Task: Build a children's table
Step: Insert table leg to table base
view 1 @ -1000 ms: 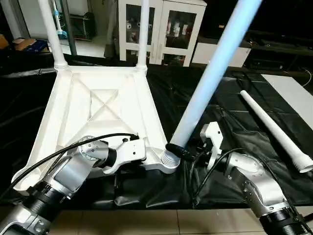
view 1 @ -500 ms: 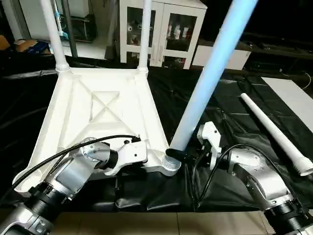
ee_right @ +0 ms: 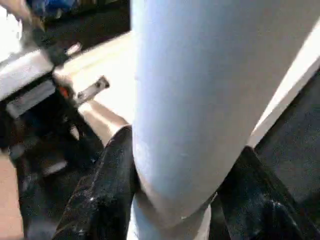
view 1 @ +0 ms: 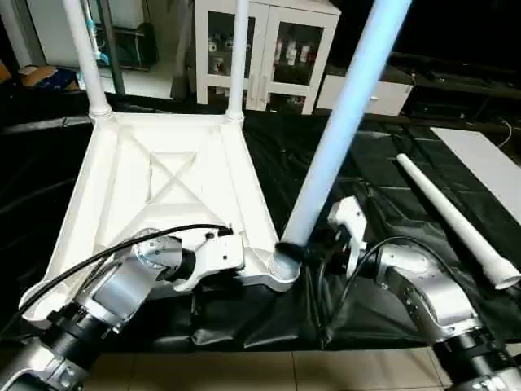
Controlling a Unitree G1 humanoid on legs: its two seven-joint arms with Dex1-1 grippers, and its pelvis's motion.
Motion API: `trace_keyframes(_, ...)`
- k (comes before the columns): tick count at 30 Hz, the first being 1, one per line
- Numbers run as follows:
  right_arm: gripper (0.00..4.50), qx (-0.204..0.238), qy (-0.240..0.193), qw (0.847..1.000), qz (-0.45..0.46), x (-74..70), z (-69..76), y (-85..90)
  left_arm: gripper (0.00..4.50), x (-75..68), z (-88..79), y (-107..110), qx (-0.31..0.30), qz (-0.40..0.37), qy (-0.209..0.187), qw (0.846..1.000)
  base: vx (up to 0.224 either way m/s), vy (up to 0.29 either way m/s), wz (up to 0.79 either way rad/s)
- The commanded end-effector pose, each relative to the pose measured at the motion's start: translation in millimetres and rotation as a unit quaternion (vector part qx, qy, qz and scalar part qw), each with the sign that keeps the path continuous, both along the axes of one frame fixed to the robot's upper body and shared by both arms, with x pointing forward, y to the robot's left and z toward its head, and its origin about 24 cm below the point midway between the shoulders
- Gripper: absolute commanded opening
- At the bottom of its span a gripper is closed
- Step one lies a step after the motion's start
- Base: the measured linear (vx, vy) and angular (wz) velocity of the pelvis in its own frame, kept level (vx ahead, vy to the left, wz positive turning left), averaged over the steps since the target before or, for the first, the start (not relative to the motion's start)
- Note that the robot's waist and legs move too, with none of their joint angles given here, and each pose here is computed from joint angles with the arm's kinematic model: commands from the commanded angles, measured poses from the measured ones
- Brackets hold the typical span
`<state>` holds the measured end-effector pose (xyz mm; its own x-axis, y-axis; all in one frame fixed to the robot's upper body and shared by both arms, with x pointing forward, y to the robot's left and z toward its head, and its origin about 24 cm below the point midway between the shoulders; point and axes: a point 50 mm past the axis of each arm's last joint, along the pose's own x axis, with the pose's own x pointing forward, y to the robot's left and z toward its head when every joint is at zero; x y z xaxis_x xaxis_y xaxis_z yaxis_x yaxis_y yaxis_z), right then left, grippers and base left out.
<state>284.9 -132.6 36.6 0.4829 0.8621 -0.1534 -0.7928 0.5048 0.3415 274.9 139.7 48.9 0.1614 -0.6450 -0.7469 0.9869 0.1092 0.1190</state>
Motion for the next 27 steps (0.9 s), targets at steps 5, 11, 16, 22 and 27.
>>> trace_keyframes(5,1.84,-0.072,0.16,0.969,-0.172,-0.3,-43.5,-60.3,0.0,-7.2,-2.4,-7.3,0.003,-0.041,0.016,0.999,0.0,0.0,0.0)
trace_keyframes(11,1.84,-0.123,0.146,0.976,-0.102,2.6,-35.8,-60.6,0.0,-7.1,-2.1,-7.6,0.003,-0.042,0.016,0.999,0.0,0.0,0.0)
trace_keyframes(16,1.84,-0.154,0.095,0.983,-0.025,7.7,-20.7,-49.6,0.0,-7.3,-2.0,-7.6,0.004,-0.043,0.017,0.999,0.0,0.0,0.0)
trace_keyframes(22,1.84,-0.197,0.03,0.978,0.062,13.1,-3.9,-36.1,0.0,-7.8,-2.0,-7.2,0.006,-0.044,0.019,0.999,0.0,0.0,0.0)
trace_keyframes(27,1.84,-0.2,-0.017,0.975,0.092,16.4,9.3,-27.1,0.0,-8.3,-2.1,-6.7,0.007,-0.044,0.02,0.999,0.0,0.0,0.0)
